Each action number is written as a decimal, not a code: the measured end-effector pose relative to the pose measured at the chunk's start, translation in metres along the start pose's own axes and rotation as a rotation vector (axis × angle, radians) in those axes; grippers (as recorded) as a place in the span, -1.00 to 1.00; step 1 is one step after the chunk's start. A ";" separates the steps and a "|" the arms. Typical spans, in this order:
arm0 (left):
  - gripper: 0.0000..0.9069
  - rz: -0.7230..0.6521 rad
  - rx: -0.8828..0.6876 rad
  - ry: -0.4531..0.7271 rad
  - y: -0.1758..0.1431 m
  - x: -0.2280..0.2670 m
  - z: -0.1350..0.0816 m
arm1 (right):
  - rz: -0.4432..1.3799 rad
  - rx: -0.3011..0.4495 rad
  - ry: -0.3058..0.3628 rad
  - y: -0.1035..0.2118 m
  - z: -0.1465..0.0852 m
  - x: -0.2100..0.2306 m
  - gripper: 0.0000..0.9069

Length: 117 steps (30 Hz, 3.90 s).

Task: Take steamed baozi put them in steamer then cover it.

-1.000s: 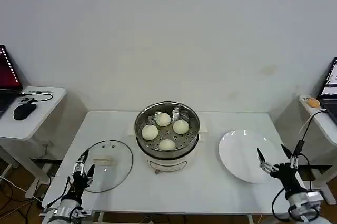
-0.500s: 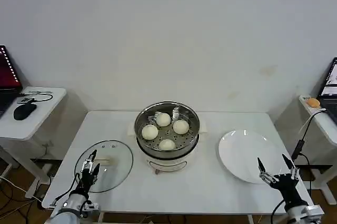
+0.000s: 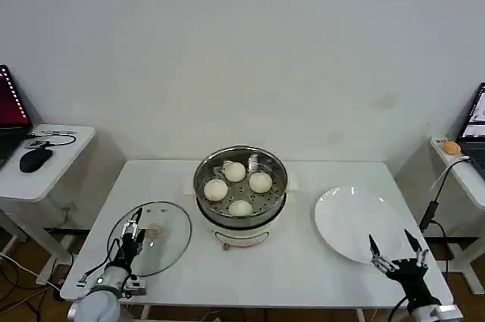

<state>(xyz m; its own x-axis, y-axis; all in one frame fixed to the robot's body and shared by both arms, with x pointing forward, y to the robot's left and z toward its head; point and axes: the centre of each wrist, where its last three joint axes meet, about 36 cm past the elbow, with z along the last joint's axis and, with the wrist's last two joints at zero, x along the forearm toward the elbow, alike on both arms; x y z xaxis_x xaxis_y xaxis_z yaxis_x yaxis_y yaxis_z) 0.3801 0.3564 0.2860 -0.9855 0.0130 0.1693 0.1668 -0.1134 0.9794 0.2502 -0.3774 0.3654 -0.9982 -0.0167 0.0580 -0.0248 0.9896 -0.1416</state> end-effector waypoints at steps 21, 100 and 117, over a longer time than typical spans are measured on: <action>-1.00 -0.003 0.003 0.020 -0.009 -0.026 0.004 | -0.007 0.015 0.023 0.009 0.010 0.002 1.00; -1.00 -0.261 0.189 -0.116 0.210 -0.032 -0.165 | -0.101 0.000 0.022 0.056 0.002 -0.007 1.00; -1.00 -0.192 0.103 -0.019 0.217 -0.067 -0.275 | -0.128 -0.004 0.028 0.066 0.004 -0.006 1.00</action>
<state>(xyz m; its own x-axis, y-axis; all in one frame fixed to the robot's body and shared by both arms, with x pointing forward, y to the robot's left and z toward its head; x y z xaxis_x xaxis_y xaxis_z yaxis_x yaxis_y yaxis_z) 0.4731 0.0580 0.4575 -0.9989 0.0434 -0.0200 -0.0202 -0.0045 0.9998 0.2538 -0.3125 0.3517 -0.9850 -0.1389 0.1029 -0.1515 0.9803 -0.1270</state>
